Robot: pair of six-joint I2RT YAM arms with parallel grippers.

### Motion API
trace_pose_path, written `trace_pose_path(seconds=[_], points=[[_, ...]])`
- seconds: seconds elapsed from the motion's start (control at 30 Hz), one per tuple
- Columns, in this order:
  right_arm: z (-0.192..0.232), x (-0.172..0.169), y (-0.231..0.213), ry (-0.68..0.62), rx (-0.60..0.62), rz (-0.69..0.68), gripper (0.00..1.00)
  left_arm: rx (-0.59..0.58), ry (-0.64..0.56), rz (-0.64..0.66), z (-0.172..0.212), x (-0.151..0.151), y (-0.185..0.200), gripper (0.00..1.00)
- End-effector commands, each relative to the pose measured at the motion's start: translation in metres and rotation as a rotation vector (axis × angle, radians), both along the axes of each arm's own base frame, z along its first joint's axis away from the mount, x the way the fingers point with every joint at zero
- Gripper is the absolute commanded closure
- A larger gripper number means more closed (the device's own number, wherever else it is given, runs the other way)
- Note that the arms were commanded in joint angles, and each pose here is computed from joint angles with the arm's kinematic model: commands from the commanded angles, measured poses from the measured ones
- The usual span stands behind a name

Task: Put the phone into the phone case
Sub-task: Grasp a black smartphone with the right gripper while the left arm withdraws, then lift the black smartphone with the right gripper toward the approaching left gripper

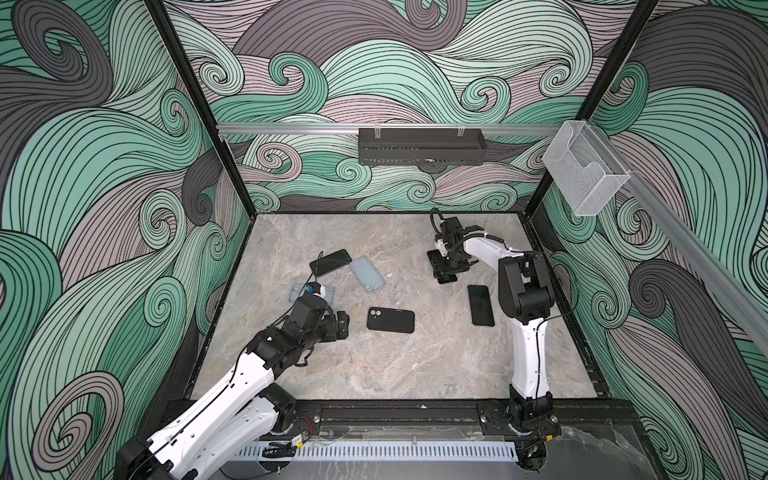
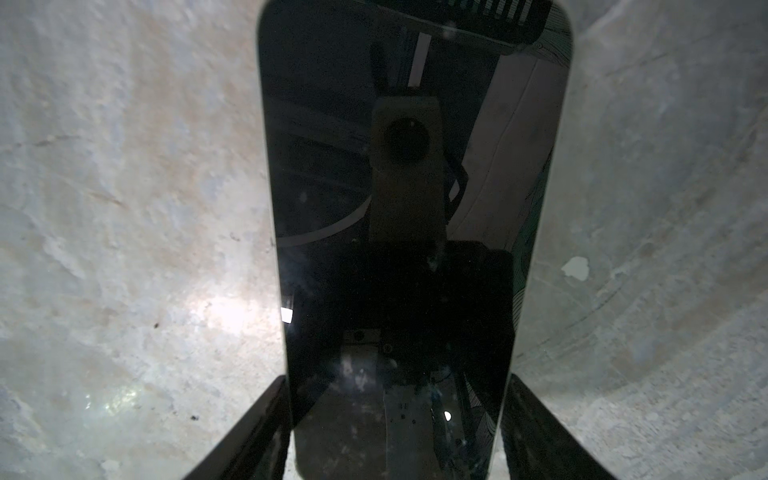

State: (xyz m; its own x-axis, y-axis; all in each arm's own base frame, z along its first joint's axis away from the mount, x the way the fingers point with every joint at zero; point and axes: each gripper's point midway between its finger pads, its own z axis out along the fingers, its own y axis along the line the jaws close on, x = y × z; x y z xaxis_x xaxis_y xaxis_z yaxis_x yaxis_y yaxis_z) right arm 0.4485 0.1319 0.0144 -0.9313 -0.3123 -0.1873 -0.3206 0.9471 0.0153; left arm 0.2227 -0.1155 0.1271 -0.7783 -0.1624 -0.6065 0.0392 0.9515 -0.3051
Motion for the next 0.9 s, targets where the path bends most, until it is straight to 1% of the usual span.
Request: trace_pose_path(seconds=[0.0, 0.1, 0.3, 0.53, 0.67, 0.87], points=[[0.011, -0.012, 0.01, 0.015, 0.039, 0.027, 0.57, 0.0, -0.012, 0.033, 0.007, 0.005, 0.004, 0.03], [0.023, -0.012, 0.015, -0.007, 0.076, 0.027, 0.66, 0.006, 0.008, 0.049, 0.002, 0.007, 0.007, 0.02], [0.046, -0.018, 0.023, -0.046, 0.134, 0.029, 0.7, -0.024, 0.01, 0.041, 0.002, 0.011, 0.002, 0.02], [0.069, -0.032, 0.036, -0.082, 0.213, 0.04, 0.79, -0.065, 0.011, 0.02, 0.005, 0.019, -0.007, 0.02], [0.078, -0.04, 0.045, -0.091, 0.254, 0.054, 0.8, -0.076, 0.022, 0.026, 0.004, 0.024, -0.01, 0.02], [0.092, -0.056, 0.066, -0.098, 0.35, 0.103, 0.81, -0.113, 0.018, 0.001, 0.012, 0.035, -0.022, 0.04]])
